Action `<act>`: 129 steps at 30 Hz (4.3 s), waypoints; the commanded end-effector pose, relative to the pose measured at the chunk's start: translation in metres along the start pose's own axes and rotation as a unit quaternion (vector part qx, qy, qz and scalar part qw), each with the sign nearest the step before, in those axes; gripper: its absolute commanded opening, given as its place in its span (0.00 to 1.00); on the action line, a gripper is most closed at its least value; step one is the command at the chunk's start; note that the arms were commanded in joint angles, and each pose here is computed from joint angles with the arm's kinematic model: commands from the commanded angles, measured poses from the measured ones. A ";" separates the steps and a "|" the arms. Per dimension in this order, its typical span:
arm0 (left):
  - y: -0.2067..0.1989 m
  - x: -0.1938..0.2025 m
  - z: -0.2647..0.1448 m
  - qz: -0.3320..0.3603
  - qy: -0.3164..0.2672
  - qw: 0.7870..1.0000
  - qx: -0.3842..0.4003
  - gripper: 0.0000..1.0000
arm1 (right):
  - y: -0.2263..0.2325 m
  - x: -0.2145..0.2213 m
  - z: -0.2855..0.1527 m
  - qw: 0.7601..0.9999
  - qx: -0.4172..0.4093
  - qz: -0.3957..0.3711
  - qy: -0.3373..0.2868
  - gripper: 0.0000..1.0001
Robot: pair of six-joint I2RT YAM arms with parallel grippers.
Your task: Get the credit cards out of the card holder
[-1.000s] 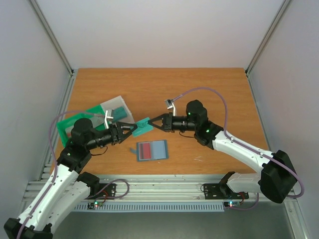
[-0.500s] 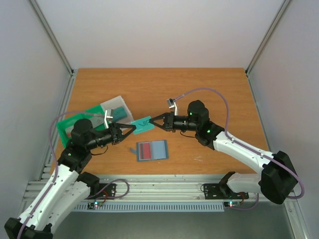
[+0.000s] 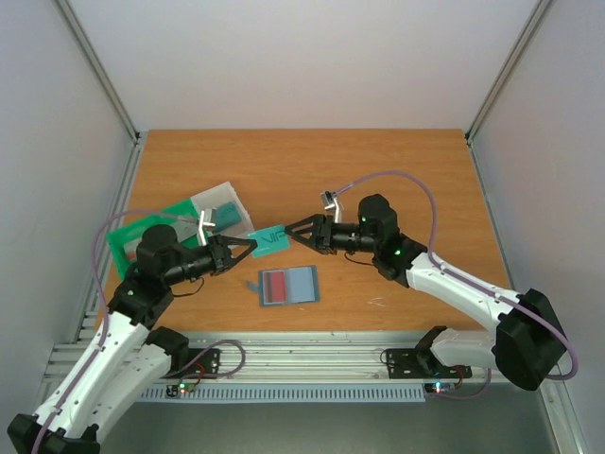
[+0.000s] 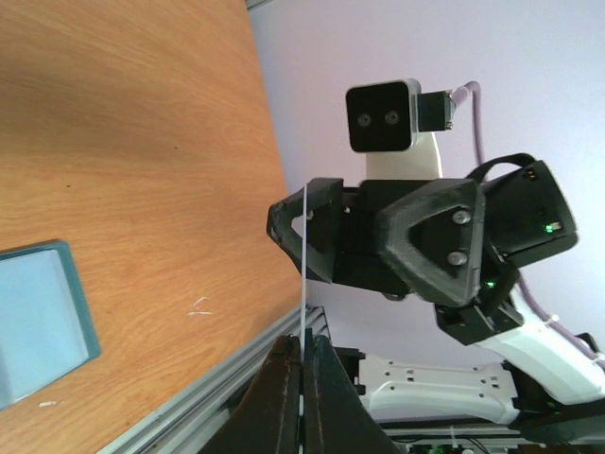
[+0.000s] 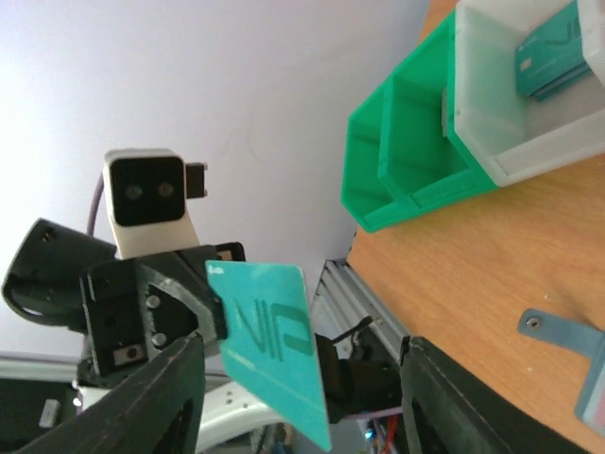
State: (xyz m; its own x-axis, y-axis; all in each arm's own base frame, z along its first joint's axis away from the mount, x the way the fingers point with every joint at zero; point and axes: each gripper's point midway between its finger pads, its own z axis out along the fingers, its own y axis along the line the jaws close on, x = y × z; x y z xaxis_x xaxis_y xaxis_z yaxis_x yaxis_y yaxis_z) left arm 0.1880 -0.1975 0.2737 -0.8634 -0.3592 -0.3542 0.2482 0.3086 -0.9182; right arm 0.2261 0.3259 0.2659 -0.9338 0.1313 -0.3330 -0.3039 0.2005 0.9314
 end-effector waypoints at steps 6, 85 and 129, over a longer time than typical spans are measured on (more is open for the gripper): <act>0.002 -0.015 -0.001 0.053 -0.018 0.997 -0.049 0.00 | -0.005 0.007 -0.016 0.999 0.036 -0.038 -0.002 0.98; 0.255 -0.190 0.003 -0.123 0.006 0.916 -0.381 0.02 | 0.012 0.016 -0.048 0.993 0.085 -0.084 -0.001 0.98; 0.261 -0.196 -0.008 -0.121 -0.012 0.900 -0.419 0.49 | -0.019 0.020 -0.057 0.985 0.159 -0.064 -0.003 0.99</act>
State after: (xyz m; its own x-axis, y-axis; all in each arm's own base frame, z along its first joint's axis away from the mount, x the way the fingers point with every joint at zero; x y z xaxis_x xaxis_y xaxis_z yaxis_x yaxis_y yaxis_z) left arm 0.4143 -0.0442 0.0886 -0.8441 -0.5220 -0.1225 -0.3934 0.7583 -0.5199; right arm 0.1965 0.2792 0.2601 -0.8928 0.0751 -0.4441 -0.3723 0.4321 0.8214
